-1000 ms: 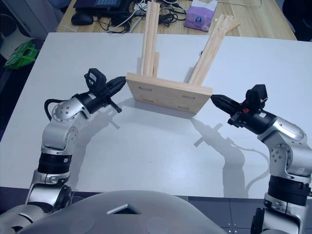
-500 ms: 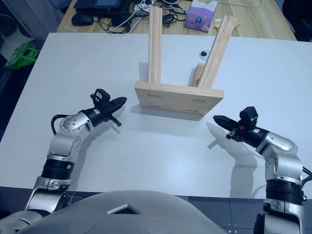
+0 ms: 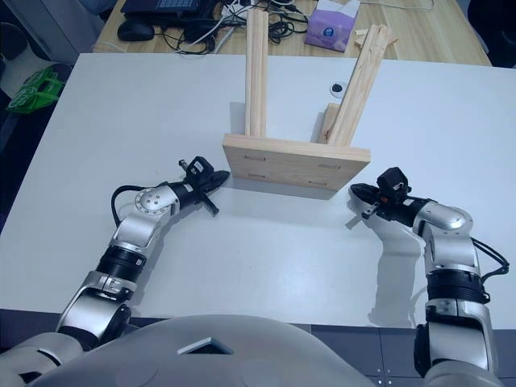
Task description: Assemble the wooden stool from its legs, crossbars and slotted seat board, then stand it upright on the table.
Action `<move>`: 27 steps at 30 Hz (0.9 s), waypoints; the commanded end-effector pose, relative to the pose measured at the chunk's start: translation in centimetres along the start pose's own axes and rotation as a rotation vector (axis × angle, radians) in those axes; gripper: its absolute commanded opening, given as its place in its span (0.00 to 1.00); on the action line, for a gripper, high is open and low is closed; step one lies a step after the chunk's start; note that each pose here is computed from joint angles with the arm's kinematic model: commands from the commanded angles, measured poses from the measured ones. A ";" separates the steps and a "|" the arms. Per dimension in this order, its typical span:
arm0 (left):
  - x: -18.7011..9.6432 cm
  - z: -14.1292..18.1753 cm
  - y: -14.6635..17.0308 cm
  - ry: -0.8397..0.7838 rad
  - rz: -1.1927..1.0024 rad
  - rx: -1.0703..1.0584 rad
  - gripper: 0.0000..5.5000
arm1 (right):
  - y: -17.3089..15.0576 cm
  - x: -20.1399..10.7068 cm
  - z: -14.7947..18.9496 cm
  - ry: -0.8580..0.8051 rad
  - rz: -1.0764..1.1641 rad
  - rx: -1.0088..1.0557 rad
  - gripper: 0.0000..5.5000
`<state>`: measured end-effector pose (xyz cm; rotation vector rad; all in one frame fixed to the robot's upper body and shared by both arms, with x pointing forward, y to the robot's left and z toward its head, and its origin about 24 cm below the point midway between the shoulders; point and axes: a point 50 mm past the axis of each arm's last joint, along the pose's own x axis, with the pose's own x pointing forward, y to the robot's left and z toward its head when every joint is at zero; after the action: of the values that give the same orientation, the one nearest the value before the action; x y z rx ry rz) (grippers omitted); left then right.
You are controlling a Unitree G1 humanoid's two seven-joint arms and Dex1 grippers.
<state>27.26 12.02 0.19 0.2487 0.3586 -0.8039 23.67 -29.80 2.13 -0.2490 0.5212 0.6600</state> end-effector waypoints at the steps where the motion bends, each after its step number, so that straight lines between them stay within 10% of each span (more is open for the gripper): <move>1: 0.0 -0.4 -0.1 0.018 -0.002 -0.014 0.00 | -0.6 0.5 0.9 0.001 0.020 -0.042 0.00; 27: 0.7 0.3 -2.3 -0.022 -0.112 -0.022 0.00 | 1.5 2.0 0.8 -0.008 0.163 -0.036 0.00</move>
<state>26.75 10.96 0.04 0.2200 0.3552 -0.8470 24.59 -28.49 2.03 -0.2770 0.5368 0.7737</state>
